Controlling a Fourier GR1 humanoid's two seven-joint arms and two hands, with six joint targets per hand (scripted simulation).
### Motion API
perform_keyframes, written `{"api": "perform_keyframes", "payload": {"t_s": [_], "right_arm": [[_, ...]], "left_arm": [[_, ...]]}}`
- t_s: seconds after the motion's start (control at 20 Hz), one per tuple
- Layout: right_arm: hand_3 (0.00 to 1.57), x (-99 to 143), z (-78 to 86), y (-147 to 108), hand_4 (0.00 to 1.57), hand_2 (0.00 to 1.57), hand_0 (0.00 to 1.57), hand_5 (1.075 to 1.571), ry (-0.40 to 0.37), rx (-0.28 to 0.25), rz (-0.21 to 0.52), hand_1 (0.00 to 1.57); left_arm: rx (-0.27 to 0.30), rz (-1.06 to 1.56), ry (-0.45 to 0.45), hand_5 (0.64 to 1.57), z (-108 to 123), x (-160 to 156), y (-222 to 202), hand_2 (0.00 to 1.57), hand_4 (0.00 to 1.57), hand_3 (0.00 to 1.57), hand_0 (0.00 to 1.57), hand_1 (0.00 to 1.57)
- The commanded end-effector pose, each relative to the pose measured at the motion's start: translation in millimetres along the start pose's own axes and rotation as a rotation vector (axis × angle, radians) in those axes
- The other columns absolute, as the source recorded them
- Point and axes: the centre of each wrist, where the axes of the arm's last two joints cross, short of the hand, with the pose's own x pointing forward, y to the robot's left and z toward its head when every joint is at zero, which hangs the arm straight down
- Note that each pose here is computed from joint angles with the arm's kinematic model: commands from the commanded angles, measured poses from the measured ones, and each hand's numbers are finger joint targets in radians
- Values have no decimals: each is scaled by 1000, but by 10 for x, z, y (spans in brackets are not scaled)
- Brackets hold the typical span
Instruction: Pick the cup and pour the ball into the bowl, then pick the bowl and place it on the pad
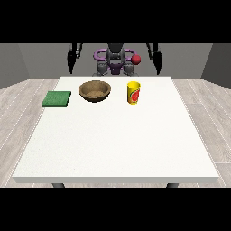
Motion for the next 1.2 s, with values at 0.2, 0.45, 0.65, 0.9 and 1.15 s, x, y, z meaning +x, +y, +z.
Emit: {"api": "perform_keyframes", "payload": {"t_s": [0.2, 0.45, 0.65, 0.9, 1.15], "right_arm": [[0, 267, -7, -131, 875, 0, 0, 1533, -14, 5, 33, 0], [0, 353, 265, 188, 860, 0, 0, 1530, 200, 58, -194, 0], [0, 784, 124, 167, 823, 0, 0, 1528, 150, 18, -207, 0], [0, 1124, 128, -11, 760, 0, 0, 1549, -11, 4, -169, 0], [0, 1159, -7, 277, 730, 0, 0, 1550, -178, 54, -185, 0]], "left_arm": [[-3, -7, -16, 1566, -16, 266, 69, 0, 664, 0, 0, 0], [41, 240, 228, 1564, 129, 305, -364, 0, 634, 0, 0, 0], [-19, 231, 153, 1563, -3, 899, -635, 0, 601, 0, 0, 0], [18, 179, -27, 1557, -189, 1014, -660, 0, 591, 0, 0, 0], [49, 141, -181, 1544, -505, 985, -575, 0, 583, 0, 0, 0]]}}
